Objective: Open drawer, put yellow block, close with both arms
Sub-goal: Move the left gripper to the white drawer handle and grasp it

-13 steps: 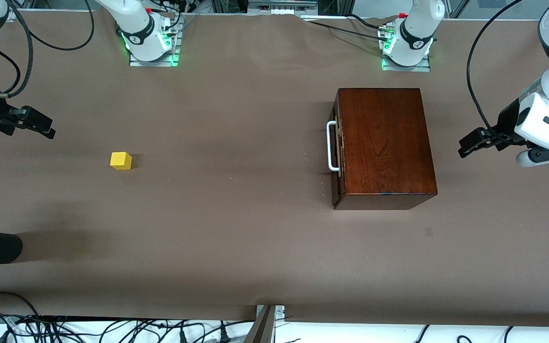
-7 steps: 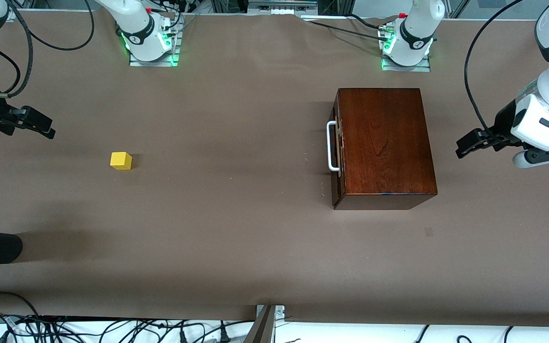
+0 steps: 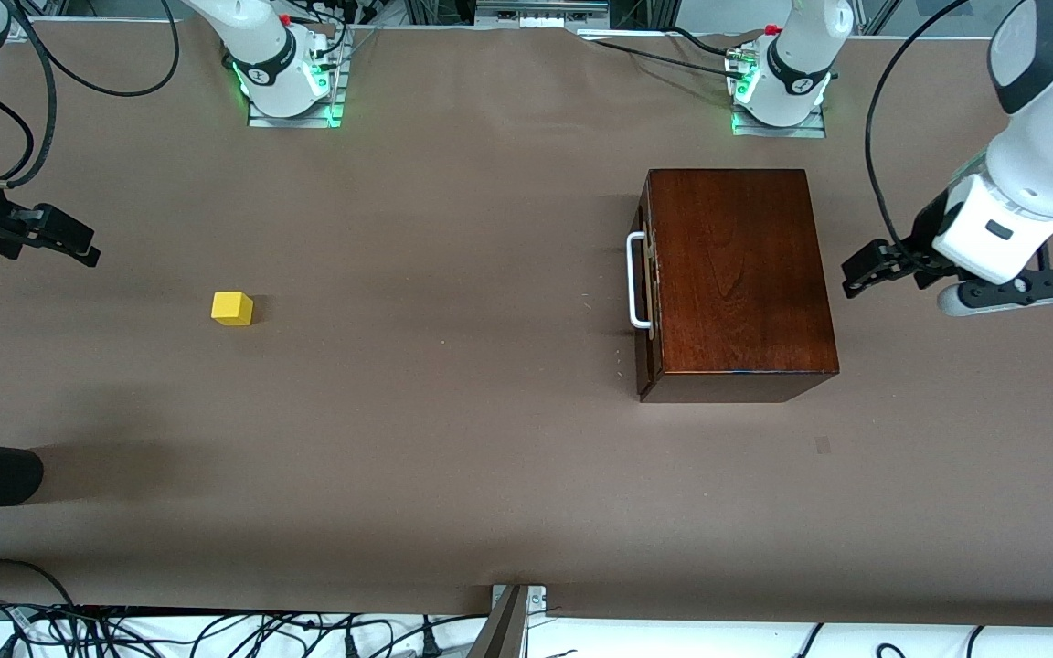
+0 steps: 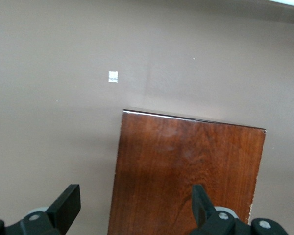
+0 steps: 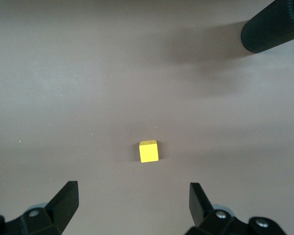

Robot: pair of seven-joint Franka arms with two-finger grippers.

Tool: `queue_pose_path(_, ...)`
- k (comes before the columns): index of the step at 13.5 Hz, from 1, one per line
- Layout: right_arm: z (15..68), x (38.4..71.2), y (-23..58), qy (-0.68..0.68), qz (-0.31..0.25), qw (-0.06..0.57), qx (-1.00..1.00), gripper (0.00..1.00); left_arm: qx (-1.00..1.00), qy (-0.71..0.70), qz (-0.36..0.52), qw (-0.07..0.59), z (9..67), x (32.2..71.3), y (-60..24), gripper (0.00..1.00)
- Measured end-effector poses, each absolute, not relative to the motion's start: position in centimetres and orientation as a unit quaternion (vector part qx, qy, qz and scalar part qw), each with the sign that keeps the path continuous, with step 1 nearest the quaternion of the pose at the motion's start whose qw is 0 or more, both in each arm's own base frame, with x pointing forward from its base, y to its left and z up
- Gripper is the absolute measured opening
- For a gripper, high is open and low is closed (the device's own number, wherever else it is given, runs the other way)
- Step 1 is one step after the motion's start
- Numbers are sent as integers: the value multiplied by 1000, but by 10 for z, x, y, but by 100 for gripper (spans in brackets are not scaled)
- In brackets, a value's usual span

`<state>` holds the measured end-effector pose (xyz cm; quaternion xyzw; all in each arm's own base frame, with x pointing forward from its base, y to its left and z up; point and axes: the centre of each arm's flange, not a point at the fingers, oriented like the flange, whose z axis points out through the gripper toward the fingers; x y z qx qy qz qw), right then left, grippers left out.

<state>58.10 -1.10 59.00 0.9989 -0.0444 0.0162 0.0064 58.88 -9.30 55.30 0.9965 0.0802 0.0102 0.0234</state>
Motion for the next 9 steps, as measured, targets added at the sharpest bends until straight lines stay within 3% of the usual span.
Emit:
queue_pose_path(4, 590, 581, -11, -44, 16, 6, 999, 100, 999, 43, -2, 16, 537, 586, -135, 100)
queue_pose_path(9, 590, 581, -11, -45, 16, 6, 999, 100, 999, 16, -10, -46, 497, 559, -254, 100)
